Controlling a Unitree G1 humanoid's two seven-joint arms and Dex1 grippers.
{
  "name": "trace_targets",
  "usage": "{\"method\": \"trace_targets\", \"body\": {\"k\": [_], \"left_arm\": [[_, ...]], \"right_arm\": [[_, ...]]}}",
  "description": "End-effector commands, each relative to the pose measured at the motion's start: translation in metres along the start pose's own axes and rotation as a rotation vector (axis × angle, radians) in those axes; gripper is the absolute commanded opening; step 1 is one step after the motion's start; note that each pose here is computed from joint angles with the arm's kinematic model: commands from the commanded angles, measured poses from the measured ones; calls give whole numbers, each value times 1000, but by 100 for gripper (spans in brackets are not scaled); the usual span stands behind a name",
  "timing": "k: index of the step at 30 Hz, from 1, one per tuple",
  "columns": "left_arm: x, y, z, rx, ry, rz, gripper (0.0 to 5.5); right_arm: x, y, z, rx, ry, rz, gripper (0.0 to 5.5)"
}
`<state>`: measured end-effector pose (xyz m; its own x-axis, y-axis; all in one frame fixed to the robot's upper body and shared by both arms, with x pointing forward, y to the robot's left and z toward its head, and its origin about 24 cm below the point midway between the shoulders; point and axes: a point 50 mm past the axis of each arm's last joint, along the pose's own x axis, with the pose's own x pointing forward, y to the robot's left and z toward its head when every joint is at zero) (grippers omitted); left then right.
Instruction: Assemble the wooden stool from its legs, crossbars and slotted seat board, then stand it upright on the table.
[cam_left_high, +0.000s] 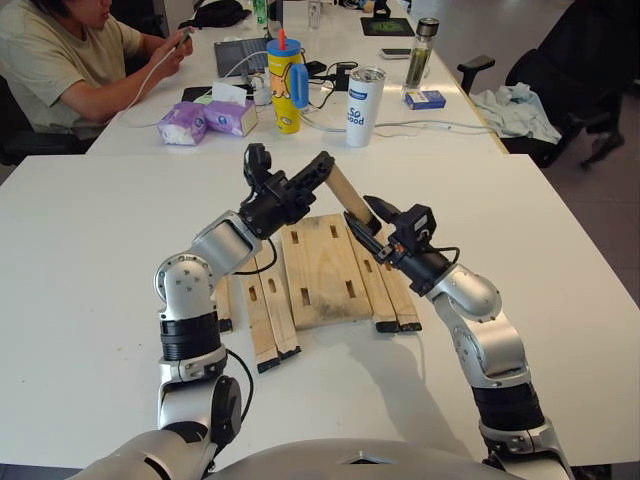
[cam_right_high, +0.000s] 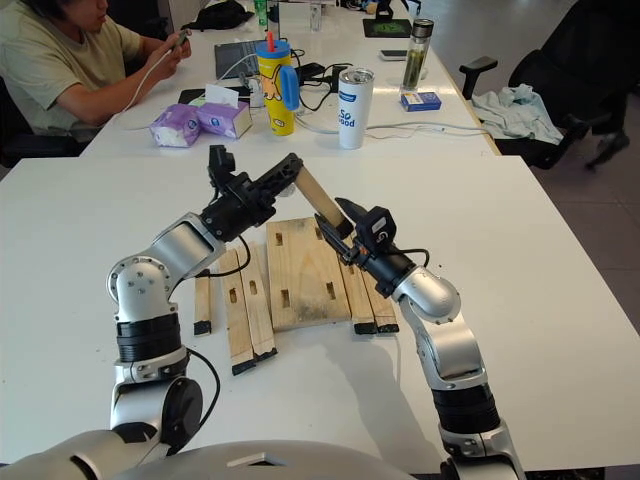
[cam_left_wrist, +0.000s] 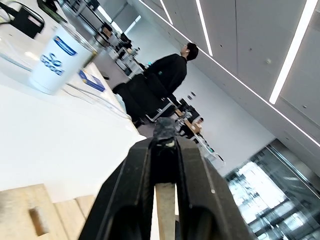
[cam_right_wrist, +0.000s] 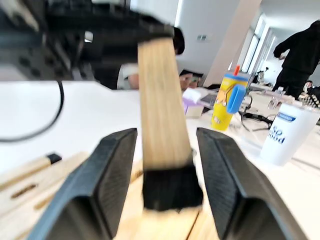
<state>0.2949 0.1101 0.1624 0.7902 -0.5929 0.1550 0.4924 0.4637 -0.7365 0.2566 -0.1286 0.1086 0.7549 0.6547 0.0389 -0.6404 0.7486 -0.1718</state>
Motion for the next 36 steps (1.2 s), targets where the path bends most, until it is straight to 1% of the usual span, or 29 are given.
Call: {"method": "trace_targets", "body": {"k": [1, 6, 11, 18, 27, 36], "left_arm": [[-29, 12, -1, 39, -84, 195, 43], [-71, 24, -20, 43, -102, 406, 43], [-93, 30, -25, 50, -155, 547, 43], [-103, 36, -36, 35, -175, 641, 43], [-109, 37, -33, 88, -226, 696, 43], [-114, 41, -37, 106, -206, 738, 43]], "right_arm": [[-12, -19, -21, 21, 133, -89, 215], [-24, -45, -28, 33, 175, -209, 215], [-28, -50, -32, 54, 190, -235, 215], [-25, -47, -37, 57, 211, -202, 215], [-25, -46, -40, 68, 229, -169, 215], [-25, -47, -39, 69, 231, -168, 215]]}}
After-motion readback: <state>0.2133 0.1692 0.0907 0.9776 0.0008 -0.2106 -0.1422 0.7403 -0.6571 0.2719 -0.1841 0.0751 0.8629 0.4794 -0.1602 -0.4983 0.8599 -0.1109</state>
